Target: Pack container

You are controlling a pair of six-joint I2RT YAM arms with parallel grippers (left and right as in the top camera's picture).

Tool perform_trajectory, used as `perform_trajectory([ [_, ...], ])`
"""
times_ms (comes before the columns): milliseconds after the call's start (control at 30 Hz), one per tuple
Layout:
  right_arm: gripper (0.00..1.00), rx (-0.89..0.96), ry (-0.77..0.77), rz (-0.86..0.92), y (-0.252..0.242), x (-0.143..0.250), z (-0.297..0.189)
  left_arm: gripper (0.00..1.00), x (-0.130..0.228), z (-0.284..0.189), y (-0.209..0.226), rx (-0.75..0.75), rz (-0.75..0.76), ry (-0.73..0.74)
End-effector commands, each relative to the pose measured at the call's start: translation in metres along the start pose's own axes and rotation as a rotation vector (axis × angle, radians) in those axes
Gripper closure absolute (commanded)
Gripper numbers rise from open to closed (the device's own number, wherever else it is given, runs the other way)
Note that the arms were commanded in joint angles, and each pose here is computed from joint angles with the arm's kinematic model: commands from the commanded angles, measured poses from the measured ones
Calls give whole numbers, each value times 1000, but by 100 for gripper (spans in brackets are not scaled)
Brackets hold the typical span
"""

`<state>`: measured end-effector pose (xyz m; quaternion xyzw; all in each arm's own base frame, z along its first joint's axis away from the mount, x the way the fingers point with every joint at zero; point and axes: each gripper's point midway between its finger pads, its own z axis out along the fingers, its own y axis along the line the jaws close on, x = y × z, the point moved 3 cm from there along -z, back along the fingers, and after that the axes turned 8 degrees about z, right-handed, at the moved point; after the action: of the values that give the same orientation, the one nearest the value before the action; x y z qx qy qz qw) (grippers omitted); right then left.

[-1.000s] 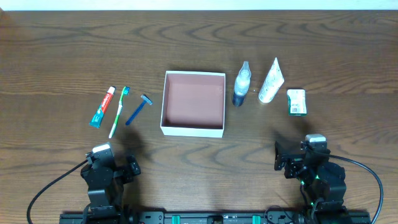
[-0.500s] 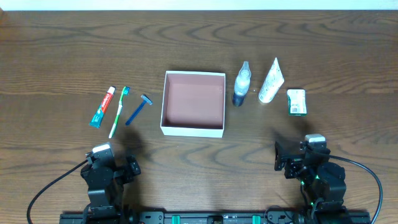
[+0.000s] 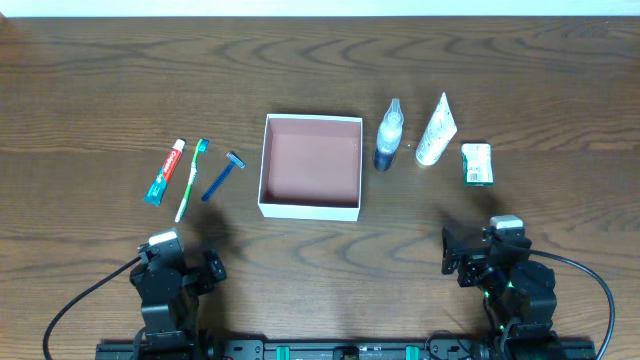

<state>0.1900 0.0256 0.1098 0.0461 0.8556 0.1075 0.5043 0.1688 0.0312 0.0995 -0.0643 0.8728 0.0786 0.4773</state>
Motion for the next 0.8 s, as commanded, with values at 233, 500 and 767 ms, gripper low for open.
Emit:
perform_trajectory([
  [233, 1, 21, -7, -12, -4, -1, 0, 2, -60, -31, -26, 213, -18, -175],
  [500, 1, 21, -7, -12, -4, -1, 0, 2, -157, -72, -9, 137, -38, -91],
  [767, 1, 21, -7, -12, -4, -1, 0, 2, -233, -31, -8, 96, 199, 222],
])
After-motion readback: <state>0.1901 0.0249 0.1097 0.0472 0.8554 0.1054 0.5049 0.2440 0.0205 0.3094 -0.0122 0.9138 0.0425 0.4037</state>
